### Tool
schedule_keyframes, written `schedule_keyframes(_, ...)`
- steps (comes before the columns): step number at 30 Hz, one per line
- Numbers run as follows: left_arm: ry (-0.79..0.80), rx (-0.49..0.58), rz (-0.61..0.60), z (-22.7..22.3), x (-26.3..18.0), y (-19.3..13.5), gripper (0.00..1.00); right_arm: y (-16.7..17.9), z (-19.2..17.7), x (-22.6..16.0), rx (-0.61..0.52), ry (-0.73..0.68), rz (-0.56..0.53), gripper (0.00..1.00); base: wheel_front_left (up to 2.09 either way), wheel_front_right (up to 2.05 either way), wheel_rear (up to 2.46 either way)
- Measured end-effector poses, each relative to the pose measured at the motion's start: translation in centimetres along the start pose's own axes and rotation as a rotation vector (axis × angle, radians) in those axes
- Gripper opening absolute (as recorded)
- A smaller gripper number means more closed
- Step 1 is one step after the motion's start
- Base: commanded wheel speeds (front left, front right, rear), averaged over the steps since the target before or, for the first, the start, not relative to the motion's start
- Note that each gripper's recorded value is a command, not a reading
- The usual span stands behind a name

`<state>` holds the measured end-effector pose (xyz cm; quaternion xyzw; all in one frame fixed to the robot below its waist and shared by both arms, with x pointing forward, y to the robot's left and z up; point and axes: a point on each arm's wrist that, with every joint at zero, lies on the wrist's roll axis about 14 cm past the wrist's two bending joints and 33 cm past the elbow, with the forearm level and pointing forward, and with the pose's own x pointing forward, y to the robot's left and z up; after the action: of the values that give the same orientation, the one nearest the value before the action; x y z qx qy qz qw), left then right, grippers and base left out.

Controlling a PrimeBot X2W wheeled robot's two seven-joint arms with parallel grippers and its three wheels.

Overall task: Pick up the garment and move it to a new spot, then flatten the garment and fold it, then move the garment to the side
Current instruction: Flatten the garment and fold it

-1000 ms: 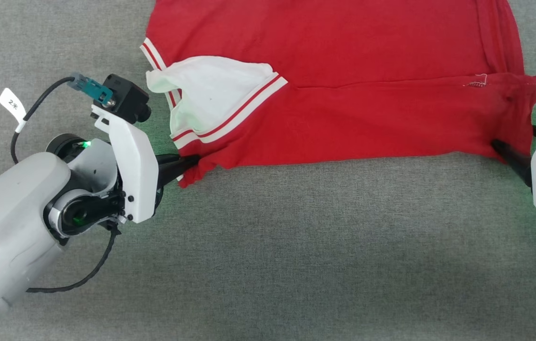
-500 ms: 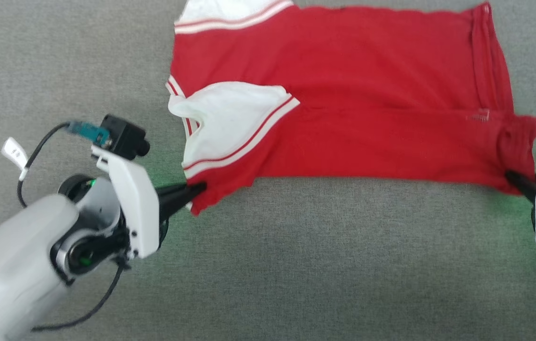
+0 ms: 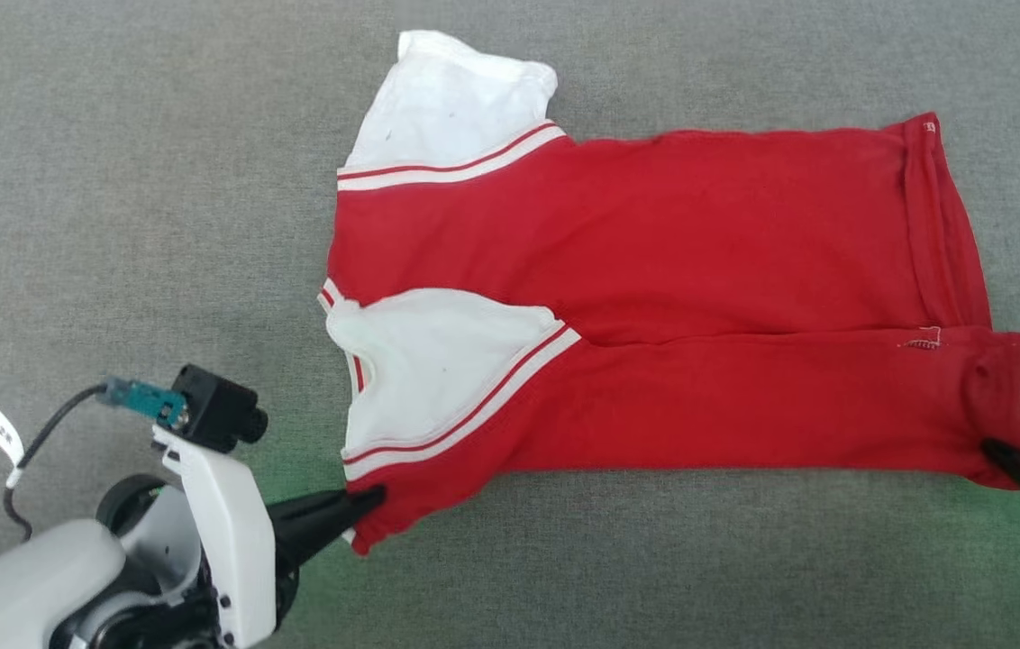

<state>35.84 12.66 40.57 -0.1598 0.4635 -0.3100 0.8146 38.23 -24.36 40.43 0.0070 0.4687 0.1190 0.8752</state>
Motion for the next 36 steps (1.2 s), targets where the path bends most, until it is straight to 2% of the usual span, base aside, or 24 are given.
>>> schedule_keyframes(6,-0.017,-0.011,-0.005,-0.3,0.2,-0.4,0.0,-0.4,-0.3,-0.1,0.014,-0.011,-0.019,0.0,0.0,0.0,0.0)
schedule_keyframes(7,-0.023,-0.011,-0.006,-0.2,0.3,-0.4,0.0,-0.4,-0.2,0.0,0.012,-0.019,-0.022,0.4,0.0,0.0,0.0)
schedule_keyframes(8,-0.028,-0.009,-0.007,0.0,0.4,-0.4,0.17,-0.4,0.0,0.0,0.009,-0.03,-0.026,0.87,0.0,0.0,0.0)
schedule_keyframes(9,-0.034,-0.007,-0.005,0.1,0.4,-0.3,0.28,-0.5,0.2,0.0,0.007,-0.043,-0.031,1.0,0.0,0.0,0.0)
schedule_keyframes(10,-0.039,-0.005,-0.003,0.2,0.5,-0.3,0.42,-0.5,0.4,0.0,0.007,-0.054,-0.035,1.0,0.0,0.0,0.0)
schedule_keyframes(11,-0.041,0.003,-0.001,0.3,0.5,-0.2,0.77,-0.6,0.7,0.0,0.007,-0.07,-0.038,1.0,0.0,0.0,0.0)
schedule_keyframes(12,-0.052,0.01,0.001,0.6,0.5,-0.2,1.0,-0.6,1.0,0.0,0.008,-0.089,-0.042,1.0,0.0,0.0,0.0)
schedule_keyframes(16,-0.127,0.031,0.027,2.7,0.3,0.6,1.0,-0.7,3.0,-0.4,0.011,-0.211,-0.059,1.0,0.0,0.0,0.0)
schedule_keyframes(17,-0.201,0.056,0.055,4.8,0.0,1.3,1.0,-0.8,4.6,-1.0,-0.005,-0.302,-0.075,1.0,0.0,0.0,0.0)
schedule_keyframes(20,-0.344,0.088,0.108,8.7,-0.5,2.6,1.0,-0.1,6.5,-1.6,-0.018,-0.436,-0.071,1.0,0.0,0.0,0.0)
schedule_keyframes(23,-0.452,0.107,0.21,11.9,-0.9,5.2,1.0,0.6,7.7,-2.1,-0.031,-0.554,-0.075,1.0,0.0,0.0,0.0)
schedule_keyframes(29,-0.668,0.137,0.261,19.2,-0.1,6.6,1.0,1.7,8.9,-3.2,0.013,-0.792,-0.083,1.0,0.0,0.0,0.0)
schedule_keyframes(33,-0.677,0.166,0.249,22.4,2.0,6.6,1.0,2.0,9.3,-4.5,0.028,-0.925,-0.097,1.0,0.0,0.0,0.0)
schedule_keyframes(36,-0.652,0.184,0.259,24.8,3.5,6.9,1.0,1.6,8.4,-4.9,0.043,-0.959,-0.12,1.0,0.0,0.0,0.0)
